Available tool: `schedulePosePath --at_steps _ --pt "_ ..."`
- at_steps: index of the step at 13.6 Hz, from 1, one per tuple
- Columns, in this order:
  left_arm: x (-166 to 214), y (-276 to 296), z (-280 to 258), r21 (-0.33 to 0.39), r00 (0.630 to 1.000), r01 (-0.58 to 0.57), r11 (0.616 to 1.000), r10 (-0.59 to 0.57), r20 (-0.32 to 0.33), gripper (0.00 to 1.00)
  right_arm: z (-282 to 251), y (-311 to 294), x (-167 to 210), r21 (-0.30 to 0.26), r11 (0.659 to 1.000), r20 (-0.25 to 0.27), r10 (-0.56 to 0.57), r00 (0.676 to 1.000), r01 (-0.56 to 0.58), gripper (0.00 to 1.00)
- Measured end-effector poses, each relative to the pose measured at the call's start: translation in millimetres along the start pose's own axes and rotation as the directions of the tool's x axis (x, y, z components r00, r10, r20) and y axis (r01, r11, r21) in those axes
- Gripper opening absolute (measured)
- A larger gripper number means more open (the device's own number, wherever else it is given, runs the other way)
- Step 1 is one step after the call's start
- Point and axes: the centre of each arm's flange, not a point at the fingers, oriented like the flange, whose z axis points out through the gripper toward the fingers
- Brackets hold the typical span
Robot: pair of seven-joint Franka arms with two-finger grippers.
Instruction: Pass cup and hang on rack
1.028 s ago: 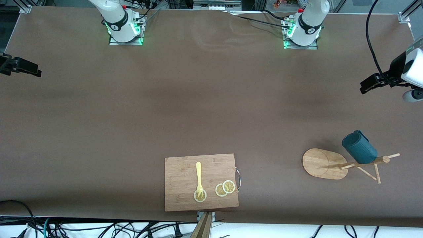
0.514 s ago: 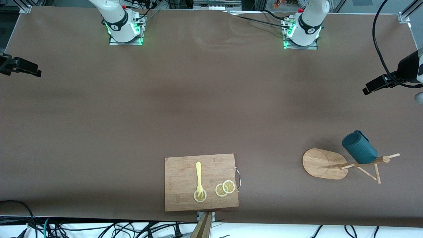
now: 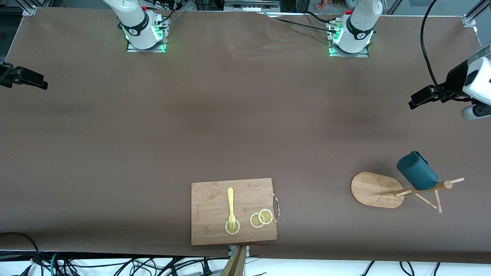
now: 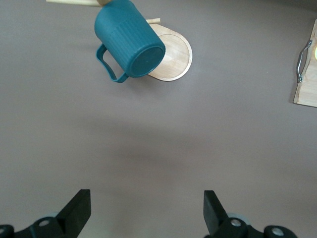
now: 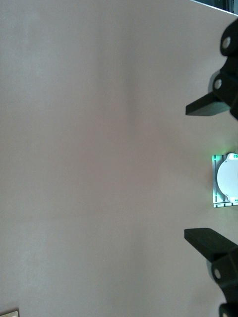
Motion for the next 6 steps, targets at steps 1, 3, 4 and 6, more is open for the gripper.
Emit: schedulePosePath --at_steps 1,3,4,6 --pt "-0.7 2.3 0.0 0.001 1.000 -0.008 1.000 0.008 0.000 1.00 0.0 0.0 0.1 0.000 1.000 0.000 0.000 1.000 0.000 1.00" --pt "-0.4 1.8 0.2 0.002 1.000 -0.031 1.000 0.031 0.000 1.00 0.1 -0.1 0.1 0.000 1.000 0.000 0.000 1.000 0.000 1.00" --pt "0.0 1.4 0.7 0.002 0.999 -0.042 0.999 0.042 0.001 1.00 0.1 -0.1 0.2 0.000 1.000 0.000 0.000 1.000 0.000 1.00" --pt "1.0 1.4 2.4 0.002 0.999 -0.052 0.999 0.052 0.004 1.00 0.2 -0.1 0.2 0.000 1.000 0.000 0.000 1.000 0.000 1.00"
